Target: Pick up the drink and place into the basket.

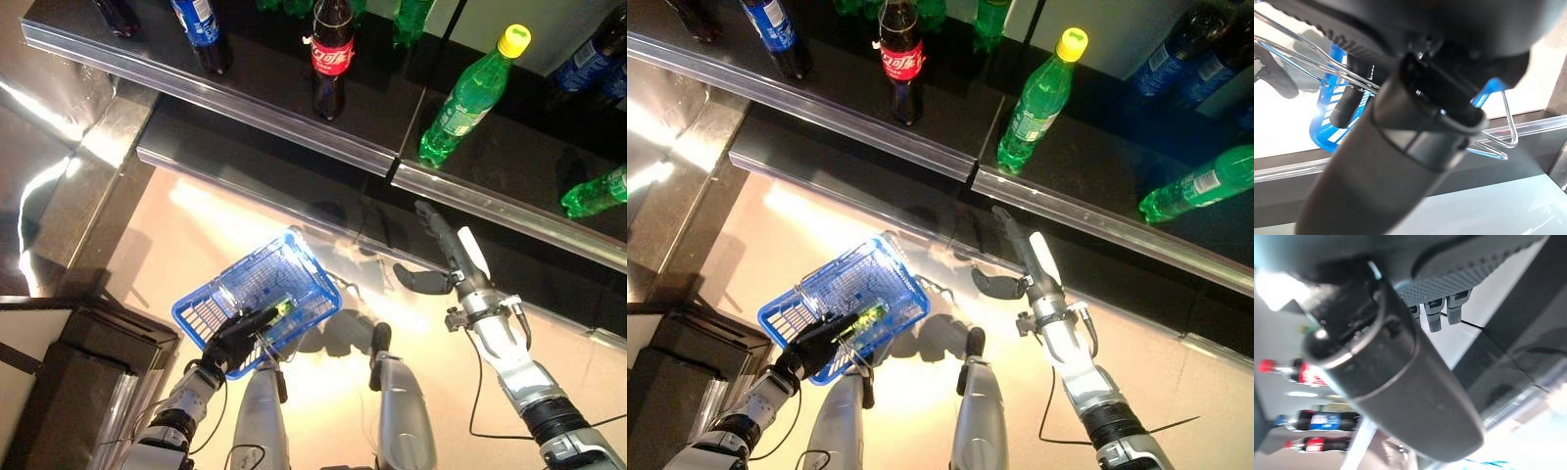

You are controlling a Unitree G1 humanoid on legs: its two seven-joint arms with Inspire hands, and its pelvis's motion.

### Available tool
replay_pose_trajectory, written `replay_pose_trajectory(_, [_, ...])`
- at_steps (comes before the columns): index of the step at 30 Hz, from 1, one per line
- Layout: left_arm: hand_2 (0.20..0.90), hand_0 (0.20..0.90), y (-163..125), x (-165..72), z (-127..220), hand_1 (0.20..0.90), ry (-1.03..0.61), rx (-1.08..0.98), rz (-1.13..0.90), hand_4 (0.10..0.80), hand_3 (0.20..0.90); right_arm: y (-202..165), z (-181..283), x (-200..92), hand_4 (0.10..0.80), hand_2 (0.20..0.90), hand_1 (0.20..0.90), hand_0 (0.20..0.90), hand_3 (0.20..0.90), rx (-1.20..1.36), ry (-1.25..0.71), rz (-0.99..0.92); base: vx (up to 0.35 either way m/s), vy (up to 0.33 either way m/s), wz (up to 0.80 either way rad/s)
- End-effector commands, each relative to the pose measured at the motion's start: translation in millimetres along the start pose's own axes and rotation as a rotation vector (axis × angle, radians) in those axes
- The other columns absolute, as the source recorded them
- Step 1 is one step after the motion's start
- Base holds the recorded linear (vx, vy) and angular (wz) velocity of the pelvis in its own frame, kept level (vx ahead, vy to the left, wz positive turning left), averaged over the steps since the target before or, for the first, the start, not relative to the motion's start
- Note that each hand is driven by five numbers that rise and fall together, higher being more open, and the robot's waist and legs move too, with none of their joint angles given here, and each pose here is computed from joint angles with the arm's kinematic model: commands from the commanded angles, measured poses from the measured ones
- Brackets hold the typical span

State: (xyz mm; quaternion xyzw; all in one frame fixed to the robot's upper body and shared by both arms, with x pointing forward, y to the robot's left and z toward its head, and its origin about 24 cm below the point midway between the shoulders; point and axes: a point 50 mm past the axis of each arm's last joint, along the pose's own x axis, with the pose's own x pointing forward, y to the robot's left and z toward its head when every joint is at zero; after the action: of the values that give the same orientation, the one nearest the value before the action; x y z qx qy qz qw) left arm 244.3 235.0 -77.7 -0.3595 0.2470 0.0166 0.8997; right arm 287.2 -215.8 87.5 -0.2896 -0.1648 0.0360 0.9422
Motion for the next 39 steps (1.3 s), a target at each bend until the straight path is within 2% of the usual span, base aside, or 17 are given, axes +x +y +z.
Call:
replay_pose_trajectory(1, [0.300,0.300,16.4,-21.5,-29.5,0.300,0.033,-0.077,-0.035,0.100,0.200,-30.3,50.5,10.4,0.800,0.900,0.900,0.900,0.900,0.062,-0.308,-0.149,0.000,0.000,0.00])
replay_pose_trajectory(12, [0.300,0.300,20.1,-24.2,-30.3,0.300,0.044,-0.057,-0.019,0.100,0.200,-65.1,73.5,7.4,0.800,0.900,0.900,0.900,0.900,0.237,-0.441,-0.323,0.022,0.001,-0.01])
replay_pose_trajectory(28, [0.300,0.300,13.7,-20.5,-31.4,0.300,0.063,-0.033,-0.038,0.100,0.200,-87.6,87.0,20.2,0.800,0.900,0.900,0.900,0.900,0.385,-0.516,-0.368,0.003,-0.001,0.00])
replay_pose_trajectory(39, [0.300,0.300,7.8,-15.8,-27.8,0.300,0.078,0.000,-0.051,0.100,0.200,-110.1,93.4,39.5,0.800,0.900,0.900,0.900,0.900,0.495,-0.534,-0.398,-0.003,-0.009,0.00])
